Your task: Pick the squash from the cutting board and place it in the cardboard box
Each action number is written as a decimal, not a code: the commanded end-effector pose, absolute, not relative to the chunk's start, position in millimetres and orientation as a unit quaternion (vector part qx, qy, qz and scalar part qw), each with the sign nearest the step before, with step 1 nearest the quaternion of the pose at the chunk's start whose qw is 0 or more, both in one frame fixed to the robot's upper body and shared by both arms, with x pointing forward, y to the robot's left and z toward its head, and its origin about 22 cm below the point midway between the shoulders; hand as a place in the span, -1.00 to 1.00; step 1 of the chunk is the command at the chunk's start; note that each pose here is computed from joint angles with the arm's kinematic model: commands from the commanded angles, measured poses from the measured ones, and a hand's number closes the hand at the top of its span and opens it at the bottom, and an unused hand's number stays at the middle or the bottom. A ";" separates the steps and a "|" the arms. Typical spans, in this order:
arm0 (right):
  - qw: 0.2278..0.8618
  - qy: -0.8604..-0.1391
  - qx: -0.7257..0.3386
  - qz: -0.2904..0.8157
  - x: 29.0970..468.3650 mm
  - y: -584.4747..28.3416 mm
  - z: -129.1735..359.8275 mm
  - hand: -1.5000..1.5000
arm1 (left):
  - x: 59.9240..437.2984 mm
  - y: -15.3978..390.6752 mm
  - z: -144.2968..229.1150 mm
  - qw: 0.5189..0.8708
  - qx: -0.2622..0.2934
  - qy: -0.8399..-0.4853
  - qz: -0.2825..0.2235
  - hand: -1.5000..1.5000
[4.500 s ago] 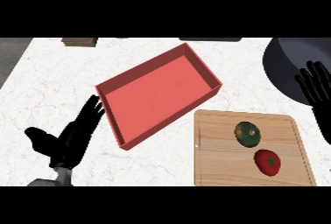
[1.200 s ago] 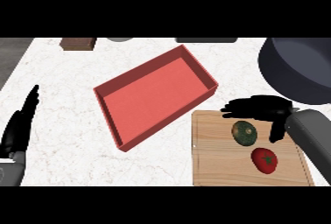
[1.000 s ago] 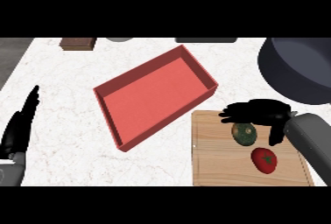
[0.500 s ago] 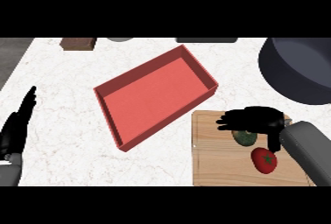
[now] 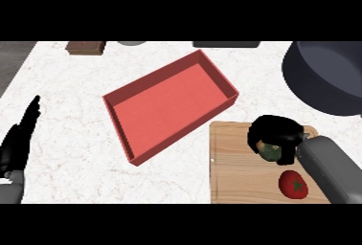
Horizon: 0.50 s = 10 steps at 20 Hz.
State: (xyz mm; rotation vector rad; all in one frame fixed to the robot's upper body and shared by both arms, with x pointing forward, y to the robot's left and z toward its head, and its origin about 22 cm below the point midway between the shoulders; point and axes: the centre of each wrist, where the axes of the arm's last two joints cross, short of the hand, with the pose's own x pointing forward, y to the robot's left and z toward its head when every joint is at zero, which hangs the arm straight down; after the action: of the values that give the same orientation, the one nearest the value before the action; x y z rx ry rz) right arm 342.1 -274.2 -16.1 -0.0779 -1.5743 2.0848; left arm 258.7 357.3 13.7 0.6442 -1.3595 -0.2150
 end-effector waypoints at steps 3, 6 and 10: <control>0.227 -0.645 -0.068 0.726 337.9 -270.4 -10.2 1.00 | 272.4 349.8 20.2 0.723 0.291 -0.620 -0.089 0.00; 0.366 -0.633 -0.173 0.660 342.7 -258.5 -18.3 1.00 | 256.0 345.7 5.5 0.726 0.299 -0.612 -0.092 0.00; 0.555 -0.554 -0.315 0.536 317.4 -321.9 -38.5 1.00 | 245.9 376.7 8.4 0.734 0.324 -0.593 -0.072 0.00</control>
State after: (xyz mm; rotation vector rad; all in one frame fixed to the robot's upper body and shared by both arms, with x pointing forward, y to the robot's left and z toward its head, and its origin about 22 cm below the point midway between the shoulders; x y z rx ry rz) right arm 333.1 -294.9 -23.8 -0.5388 -1.5175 1.6022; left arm 252.5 365.2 8.3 0.6799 -1.3311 -0.1847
